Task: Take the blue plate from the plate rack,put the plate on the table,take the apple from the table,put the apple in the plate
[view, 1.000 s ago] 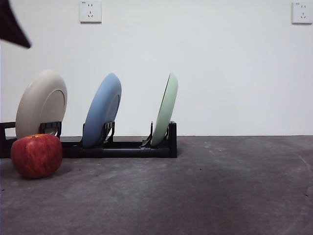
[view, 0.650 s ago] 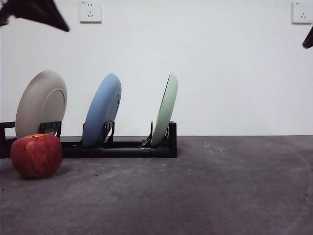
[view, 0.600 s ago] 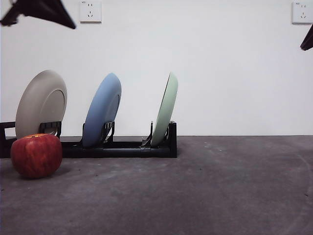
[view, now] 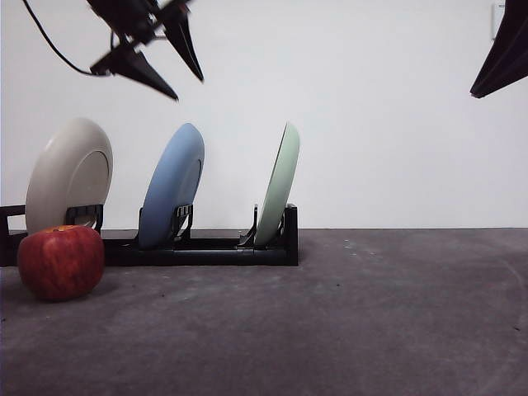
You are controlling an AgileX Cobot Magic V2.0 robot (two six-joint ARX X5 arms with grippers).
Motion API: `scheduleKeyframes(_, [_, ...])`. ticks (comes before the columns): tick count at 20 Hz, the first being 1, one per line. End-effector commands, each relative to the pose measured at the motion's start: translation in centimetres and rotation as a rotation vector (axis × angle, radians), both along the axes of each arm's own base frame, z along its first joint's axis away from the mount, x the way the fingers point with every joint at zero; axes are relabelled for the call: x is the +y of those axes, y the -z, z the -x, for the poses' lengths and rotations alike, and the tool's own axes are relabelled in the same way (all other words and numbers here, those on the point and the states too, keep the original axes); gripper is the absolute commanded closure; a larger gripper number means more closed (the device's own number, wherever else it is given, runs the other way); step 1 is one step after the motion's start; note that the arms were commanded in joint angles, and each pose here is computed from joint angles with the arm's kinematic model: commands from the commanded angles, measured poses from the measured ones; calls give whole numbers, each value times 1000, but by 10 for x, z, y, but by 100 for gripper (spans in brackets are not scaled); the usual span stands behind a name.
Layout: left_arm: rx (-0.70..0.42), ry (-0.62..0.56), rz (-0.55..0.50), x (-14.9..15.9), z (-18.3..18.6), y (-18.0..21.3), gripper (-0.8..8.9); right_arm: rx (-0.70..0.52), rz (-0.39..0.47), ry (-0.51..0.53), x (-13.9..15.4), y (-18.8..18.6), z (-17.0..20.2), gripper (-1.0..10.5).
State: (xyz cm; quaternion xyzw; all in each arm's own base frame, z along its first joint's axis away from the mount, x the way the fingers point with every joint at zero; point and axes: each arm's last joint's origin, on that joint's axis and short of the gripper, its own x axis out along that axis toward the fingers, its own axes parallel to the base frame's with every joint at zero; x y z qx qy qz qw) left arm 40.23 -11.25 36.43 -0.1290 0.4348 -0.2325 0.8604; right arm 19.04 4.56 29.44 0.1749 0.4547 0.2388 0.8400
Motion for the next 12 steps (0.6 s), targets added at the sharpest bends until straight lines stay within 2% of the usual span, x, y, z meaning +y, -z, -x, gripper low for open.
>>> scheduleKeyframes(1, [-7, -34, -134, -14, -4, 13, 551, -12, 8, -15, 2, -1, -1, 949])
scheduleKeyframes(2, [-18, -36, -187, -21, -3, 16, 551, -11, 8, -17, 3, -1, -1, 949])
scheduleKeyframes(4, [-29, -14, -222, -31, -2, 20, 551, -12, 13, -13, 2, -1, -1, 949])
scheduleKeyframes(12, [55, 1, -269, -41, -13, 50, 566, 8, 21, -11, 2, 1, 1, 948])
